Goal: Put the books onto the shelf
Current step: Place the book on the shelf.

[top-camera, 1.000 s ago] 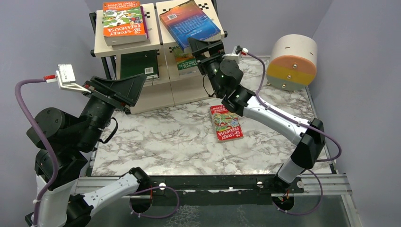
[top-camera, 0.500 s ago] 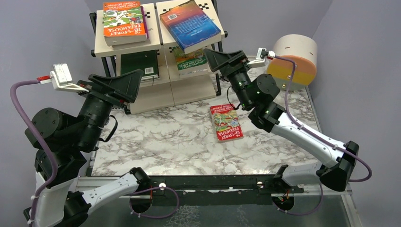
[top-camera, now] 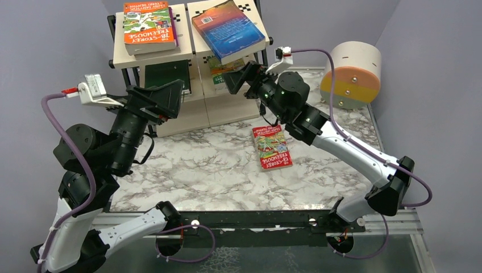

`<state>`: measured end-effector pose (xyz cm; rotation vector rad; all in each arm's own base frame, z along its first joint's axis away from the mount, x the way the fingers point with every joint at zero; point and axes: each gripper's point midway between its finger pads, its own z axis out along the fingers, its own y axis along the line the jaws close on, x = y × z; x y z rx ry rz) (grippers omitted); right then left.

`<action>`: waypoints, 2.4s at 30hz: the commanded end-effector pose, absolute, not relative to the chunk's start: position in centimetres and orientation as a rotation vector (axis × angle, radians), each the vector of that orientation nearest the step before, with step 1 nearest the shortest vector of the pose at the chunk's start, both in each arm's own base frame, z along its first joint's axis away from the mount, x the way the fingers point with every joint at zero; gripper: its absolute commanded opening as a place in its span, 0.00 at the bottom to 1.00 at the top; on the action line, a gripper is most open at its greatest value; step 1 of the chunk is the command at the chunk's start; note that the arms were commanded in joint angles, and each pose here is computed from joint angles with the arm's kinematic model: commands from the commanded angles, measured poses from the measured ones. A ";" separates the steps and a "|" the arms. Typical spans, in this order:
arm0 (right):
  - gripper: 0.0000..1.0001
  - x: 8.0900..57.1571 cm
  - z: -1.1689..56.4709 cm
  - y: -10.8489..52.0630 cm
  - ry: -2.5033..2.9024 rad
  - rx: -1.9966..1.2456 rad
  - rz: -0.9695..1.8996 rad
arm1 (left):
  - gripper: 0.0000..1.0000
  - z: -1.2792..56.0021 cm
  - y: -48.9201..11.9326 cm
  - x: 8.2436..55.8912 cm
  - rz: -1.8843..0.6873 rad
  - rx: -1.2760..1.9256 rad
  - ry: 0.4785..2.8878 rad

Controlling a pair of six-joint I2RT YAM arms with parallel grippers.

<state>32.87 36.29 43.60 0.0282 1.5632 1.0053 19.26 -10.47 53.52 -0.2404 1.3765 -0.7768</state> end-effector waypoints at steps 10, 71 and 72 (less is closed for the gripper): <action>1.00 33.1 42.5 35.9 1.573 0.021 0.943 | 0.99 54.4 -7.6 18.6 -0.712 -0.301 1.305; 1.00 38.4 44.1 36.9 1.524 0.115 0.923 | 0.99 55.3 -3.2 16.2 -0.720 -0.378 1.241; 1.00 38.4 44.2 37.0 1.523 0.115 0.925 | 0.99 55.3 -3.2 16.2 -0.721 -0.378 1.241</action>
